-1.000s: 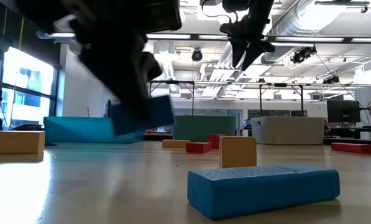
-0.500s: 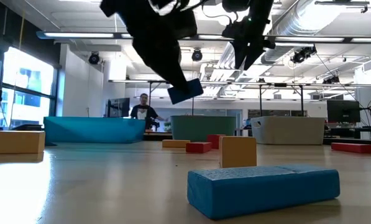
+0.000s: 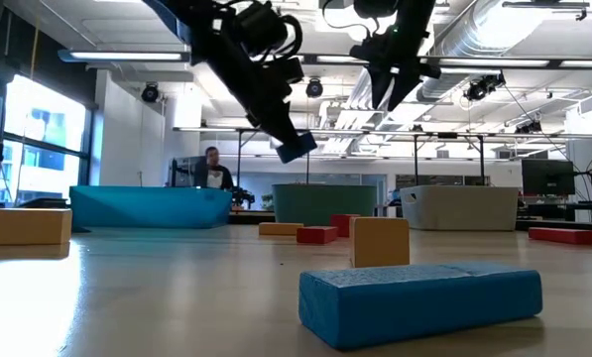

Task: Sort & place blocks by color
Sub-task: Put the blue block into the green bin

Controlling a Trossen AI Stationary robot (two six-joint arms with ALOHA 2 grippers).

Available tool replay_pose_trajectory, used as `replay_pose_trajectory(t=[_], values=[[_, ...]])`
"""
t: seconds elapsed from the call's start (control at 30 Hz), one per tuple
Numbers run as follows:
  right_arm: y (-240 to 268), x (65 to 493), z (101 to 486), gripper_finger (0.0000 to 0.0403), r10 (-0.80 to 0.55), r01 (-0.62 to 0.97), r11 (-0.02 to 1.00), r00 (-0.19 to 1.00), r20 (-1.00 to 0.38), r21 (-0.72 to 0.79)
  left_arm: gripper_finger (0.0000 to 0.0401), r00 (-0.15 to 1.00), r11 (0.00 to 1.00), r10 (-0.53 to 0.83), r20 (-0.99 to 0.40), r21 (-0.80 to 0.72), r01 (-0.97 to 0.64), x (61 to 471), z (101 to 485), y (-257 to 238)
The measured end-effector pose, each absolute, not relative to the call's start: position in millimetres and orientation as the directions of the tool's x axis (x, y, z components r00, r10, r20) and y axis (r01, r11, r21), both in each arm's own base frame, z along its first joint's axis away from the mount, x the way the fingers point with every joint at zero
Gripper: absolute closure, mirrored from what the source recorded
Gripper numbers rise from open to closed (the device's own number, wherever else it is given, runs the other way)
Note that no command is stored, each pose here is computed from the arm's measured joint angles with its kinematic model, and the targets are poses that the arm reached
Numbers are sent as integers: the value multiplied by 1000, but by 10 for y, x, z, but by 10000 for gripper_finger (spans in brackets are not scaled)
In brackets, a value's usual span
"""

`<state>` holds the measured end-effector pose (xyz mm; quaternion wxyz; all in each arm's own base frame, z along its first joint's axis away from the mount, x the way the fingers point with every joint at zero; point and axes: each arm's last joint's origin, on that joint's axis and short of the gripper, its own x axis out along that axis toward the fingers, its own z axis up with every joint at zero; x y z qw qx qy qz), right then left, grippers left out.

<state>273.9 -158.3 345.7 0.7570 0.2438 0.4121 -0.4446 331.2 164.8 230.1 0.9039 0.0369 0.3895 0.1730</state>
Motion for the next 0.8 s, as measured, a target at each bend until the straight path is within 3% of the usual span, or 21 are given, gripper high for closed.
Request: replay_pose_trajectory(t=[0.4, 0.8], values=[[-1587, 2738, 3458, 236, -480, 916, 398, 260, -838, 56, 395, 739, 906, 420, -527, 189, -379, 3119, 2458, 2205], [-1594, 2733, 3460, 236, -504, 929, 367, 242, -829, 48, 395, 746, 858, 514, -424, 238, -456, 3003, 2497, 2515]])
